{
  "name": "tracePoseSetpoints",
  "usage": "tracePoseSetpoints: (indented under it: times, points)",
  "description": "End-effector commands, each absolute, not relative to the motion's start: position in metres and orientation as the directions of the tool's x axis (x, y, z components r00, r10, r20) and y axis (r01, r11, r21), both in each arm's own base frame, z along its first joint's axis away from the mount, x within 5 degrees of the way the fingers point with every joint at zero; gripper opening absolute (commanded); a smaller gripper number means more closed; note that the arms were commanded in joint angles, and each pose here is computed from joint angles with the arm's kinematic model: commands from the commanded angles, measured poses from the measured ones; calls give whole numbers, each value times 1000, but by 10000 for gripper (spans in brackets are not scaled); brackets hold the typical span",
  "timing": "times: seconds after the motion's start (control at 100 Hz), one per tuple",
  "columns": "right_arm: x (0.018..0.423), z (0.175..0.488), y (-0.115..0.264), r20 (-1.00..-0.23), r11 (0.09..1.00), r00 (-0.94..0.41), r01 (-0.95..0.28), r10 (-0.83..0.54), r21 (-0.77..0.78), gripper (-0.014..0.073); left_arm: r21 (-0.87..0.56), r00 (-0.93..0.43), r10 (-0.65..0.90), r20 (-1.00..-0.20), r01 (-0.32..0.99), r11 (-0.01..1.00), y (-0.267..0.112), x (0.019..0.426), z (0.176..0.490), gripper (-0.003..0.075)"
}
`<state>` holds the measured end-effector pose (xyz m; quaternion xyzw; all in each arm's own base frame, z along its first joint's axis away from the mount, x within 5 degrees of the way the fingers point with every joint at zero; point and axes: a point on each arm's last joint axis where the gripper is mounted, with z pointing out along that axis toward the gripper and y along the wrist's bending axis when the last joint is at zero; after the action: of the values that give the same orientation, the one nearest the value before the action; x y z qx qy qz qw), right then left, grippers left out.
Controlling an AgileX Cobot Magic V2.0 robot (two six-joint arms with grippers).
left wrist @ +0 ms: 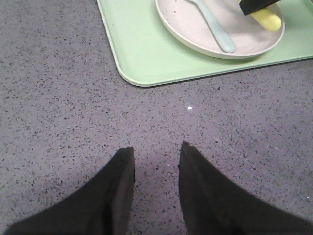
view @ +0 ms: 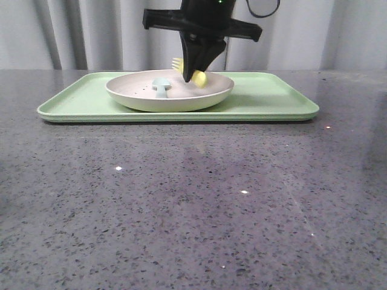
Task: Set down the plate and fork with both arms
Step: 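Lift the yellow fork with the right gripper and move it beside the plate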
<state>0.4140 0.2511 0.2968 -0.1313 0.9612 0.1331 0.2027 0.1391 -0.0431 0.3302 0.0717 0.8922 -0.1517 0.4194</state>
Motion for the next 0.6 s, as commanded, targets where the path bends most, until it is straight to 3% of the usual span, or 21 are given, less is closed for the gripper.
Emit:
tracePoseSetpoints:
  times: [0.0,0.59]
  points:
    - [405,347,241,-527,920,-834,-321,-162,225,-35,-236,-584,-47,-810,253,938,-44,140,343,230]
    - [400,386,171,-505,972,-861,-162,-56,168,-35,-237,-593,-43,-804,254,938,-44,140,342,230]
